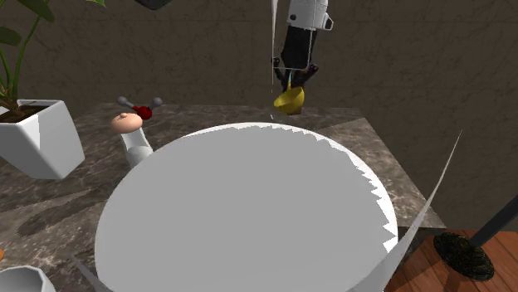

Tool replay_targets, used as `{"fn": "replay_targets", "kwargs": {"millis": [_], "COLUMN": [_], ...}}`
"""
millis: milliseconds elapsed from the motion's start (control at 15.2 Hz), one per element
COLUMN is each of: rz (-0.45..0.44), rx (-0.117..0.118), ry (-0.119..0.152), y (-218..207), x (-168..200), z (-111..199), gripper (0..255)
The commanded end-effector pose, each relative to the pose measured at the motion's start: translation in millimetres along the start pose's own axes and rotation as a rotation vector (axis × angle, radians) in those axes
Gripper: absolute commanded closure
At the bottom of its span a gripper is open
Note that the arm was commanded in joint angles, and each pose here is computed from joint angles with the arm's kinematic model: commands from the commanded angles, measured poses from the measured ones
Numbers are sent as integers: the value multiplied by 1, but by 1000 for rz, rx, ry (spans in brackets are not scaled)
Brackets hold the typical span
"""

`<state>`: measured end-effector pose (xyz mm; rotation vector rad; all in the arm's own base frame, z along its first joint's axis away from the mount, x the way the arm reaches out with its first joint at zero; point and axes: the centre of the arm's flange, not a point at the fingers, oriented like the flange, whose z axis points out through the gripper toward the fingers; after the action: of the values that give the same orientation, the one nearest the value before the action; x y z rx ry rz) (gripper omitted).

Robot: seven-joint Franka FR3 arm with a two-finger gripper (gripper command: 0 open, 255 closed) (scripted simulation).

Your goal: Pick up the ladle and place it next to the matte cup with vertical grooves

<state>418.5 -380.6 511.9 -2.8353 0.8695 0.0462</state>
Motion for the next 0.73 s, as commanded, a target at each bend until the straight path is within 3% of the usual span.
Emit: {"fn": "replay_targets", "kwargs": {"millis": [0, 660], "rz": [0, 0], "rx": [-1, -1], "ry": [0, 0], "y": [-19, -109], "x": [-20, -114], "z": [4, 26], "gripper": [255, 255]}}
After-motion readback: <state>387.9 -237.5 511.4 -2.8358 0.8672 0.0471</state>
